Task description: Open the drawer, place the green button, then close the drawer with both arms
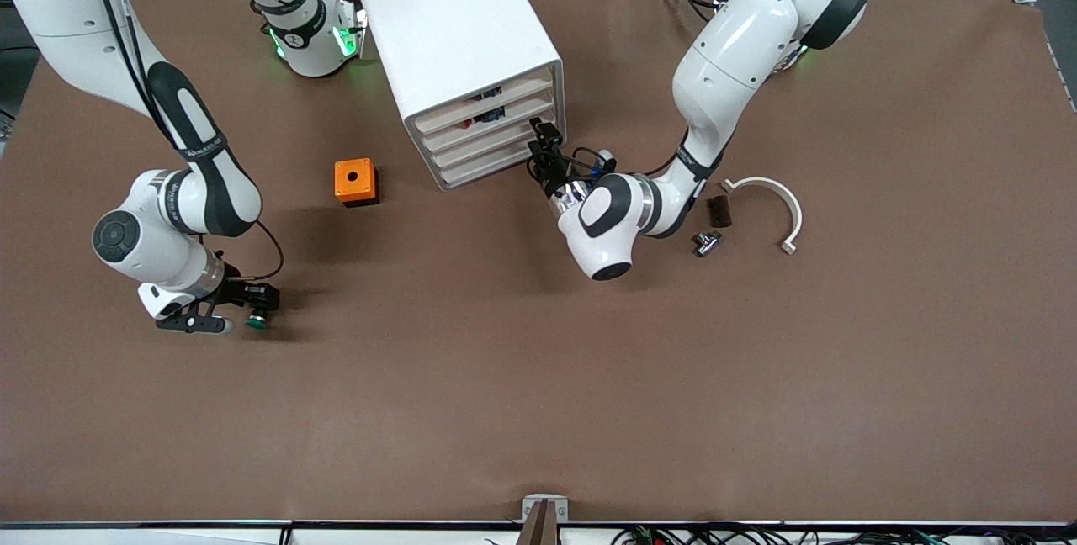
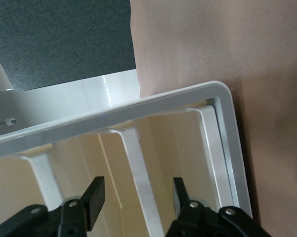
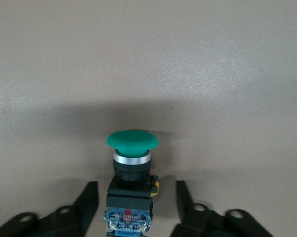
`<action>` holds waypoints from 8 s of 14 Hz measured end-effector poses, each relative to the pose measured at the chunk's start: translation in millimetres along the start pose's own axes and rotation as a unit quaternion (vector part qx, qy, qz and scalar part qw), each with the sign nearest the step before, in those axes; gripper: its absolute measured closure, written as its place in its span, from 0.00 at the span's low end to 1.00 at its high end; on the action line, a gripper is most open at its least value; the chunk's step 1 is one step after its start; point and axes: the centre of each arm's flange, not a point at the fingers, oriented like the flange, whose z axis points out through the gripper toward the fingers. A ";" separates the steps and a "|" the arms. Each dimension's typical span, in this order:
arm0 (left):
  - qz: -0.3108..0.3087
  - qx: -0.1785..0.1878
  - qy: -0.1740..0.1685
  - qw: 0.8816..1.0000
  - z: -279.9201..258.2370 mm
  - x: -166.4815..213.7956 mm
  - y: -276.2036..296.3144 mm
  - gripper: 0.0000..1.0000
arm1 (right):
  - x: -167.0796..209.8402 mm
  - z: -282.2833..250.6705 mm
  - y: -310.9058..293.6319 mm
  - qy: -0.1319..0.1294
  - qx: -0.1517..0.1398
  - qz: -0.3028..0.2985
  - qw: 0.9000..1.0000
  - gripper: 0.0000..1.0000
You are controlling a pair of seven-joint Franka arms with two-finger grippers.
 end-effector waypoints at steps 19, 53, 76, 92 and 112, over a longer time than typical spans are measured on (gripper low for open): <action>-0.018 0.005 -0.026 0.999 -35.9 23.7 13.7 0.85 | 21.5 -74.3 -94.4 -0.086 -0.011 0.089 0.992 0.59; 0.456 -0.400 0.279 0.744 -239.1 -23.8 -85.3 0.00 | -213.4 -89.5 -508.7 -0.018 -0.044 0.497 0.866 0.54; 0.538 -0.394 0.400 0.629 -95.1 -89.8 -78.4 0.00 | -20.9 -244.4 -251.9 0.004 -0.020 0.164 0.986 0.00; 0.517 -0.342 0.335 0.710 32.5 -102.5 -79.1 0.00 | -37.9 -405.7 -106.2 0.021 -0.032 -0.015 0.999 0.00; 0.480 -0.415 0.255 0.730 -94.2 -90.9 -133.9 0.00 | -38.9 -424.9 -98.6 0.022 -0.032 -0.010 0.999 0.00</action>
